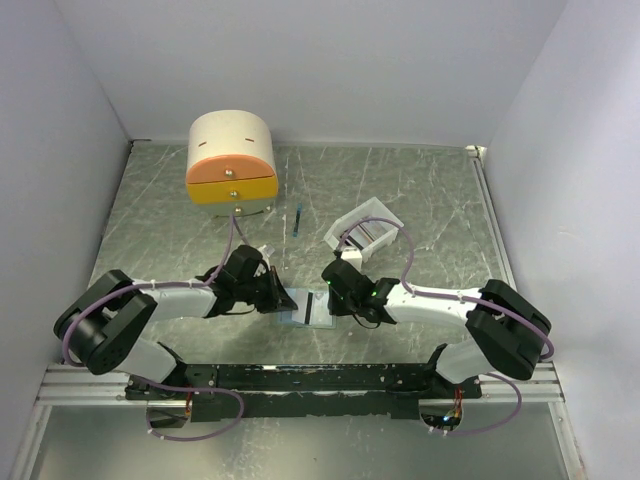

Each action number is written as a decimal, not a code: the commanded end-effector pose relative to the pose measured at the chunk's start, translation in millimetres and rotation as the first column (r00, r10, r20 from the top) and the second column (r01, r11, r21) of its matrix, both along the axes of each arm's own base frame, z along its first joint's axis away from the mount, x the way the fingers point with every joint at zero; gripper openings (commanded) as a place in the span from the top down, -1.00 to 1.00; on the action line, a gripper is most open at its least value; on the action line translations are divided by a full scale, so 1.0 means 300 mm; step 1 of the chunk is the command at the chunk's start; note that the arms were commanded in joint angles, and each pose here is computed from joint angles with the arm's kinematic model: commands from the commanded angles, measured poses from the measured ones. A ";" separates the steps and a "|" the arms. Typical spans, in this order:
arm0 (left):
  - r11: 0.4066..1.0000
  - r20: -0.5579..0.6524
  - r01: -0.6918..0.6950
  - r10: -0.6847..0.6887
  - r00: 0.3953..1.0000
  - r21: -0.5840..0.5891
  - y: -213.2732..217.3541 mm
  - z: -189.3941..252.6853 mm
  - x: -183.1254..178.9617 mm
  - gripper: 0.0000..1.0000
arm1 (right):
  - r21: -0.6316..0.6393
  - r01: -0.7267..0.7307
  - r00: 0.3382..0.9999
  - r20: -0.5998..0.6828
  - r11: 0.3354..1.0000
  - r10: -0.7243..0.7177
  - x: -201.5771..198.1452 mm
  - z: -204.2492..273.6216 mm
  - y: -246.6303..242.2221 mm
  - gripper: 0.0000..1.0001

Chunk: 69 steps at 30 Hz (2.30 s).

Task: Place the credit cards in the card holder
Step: Insert the credit card into the card holder.

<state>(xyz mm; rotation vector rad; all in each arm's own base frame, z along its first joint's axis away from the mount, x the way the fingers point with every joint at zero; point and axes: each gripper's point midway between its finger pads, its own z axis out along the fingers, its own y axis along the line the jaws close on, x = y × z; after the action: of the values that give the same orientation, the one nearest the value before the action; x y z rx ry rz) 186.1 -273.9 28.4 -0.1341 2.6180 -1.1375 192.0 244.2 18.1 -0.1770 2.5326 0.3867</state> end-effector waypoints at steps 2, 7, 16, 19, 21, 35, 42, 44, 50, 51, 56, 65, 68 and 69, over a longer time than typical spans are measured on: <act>1.000 0.012 -0.018 0.018 1.000 0.007 -0.004 -0.001 0.031 0.86 | -0.042 0.012 1.000 -0.014 0.999 -0.013 -0.022 -0.031 -0.039 0.61; 0.999 0.013 -0.035 0.035 0.999 0.020 0.005 -0.005 0.033 0.86 | -0.040 0.016 1.000 -0.011 0.999 -0.016 -0.021 -0.029 -0.041 0.61; 0.997 0.001 -0.079 0.079 0.997 -0.012 0.008 -0.014 0.033 0.86 | -0.019 0.027 0.999 -0.021 0.999 -0.027 -0.031 -0.038 -0.034 0.63; 0.997 -0.004 -0.076 0.076 0.997 -0.014 0.005 -0.024 0.031 0.86 | -0.016 0.032 0.999 -0.028 0.999 -0.032 -0.033 -0.040 -0.032 0.63; 0.997 -0.004 -0.079 0.079 0.997 -0.013 0.008 -0.030 0.029 0.86 | -0.015 0.038 0.999 -0.031 0.999 -0.039 -0.035 -0.041 -0.034 0.63; 0.998 0.003 -0.048 0.048 0.999 -0.032 -0.002 -0.042 0.011 0.75 | 0.038 0.063 0.997 -0.035 0.997 -0.062 -0.036 -0.016 -0.014 0.63; 0.999 0.037 -0.051 0.051 0.998 -0.020 0.004 -0.003 0.026 0.38 | 0.053 0.067 0.998 -0.026 0.996 -0.066 -0.033 0.014 -0.014 0.63; 0.999 0.048 -0.053 0.054 0.997 -0.012 0.009 0.008 0.030 0.31 | 0.059 0.061 0.998 -0.023 0.996 -0.059 -0.034 0.026 -0.011 0.63; 0.999 0.062 -0.038 0.037 0.997 0.007 -0.002 0.027 0.045 0.20 | 0.031 0.062 0.998 -0.011 0.998 -0.062 -0.026 0.032 -0.026 0.65; 0.999 0.063 -0.036 0.035 0.997 0.009 -0.004 0.029 0.049 0.18 | 0.026 0.061 0.998 -0.013 0.998 -0.060 -0.027 0.028 -0.026 0.65; 1.000 0.072 -0.025 0.024 0.997 0.008 -0.014 0.032 0.050 0.15 | 0.024 0.062 0.998 -0.026 0.998 -0.062 -0.030 0.000 -0.023 0.66; 1.000 0.056 -0.013 0.013 0.998 -0.013 -0.029 0.016 0.036 0.23 | 0.044 0.063 0.997 -0.037 0.997 -0.061 -0.034 -0.015 -0.007 0.69; 1.000 0.054 0.002 -0.001 0.999 -0.018 -0.046 0.016 0.029 0.32 | 0.046 0.061 0.997 -0.041 0.997 -0.059 -0.034 -0.019 -0.003 0.69; 1.000 0.054 0.007 -0.006 0.999 -0.018 -0.051 0.017 0.028 0.33 | 0.049 0.059 0.997 -0.042 0.997 -0.057 -0.035 -0.019 0.000 0.69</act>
<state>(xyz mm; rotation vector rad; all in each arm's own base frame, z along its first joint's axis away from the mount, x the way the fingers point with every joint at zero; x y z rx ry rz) 193.5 -278.8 29.6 -0.1390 2.5793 -1.1231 182.2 239.5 15.9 -0.0890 2.5598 0.4115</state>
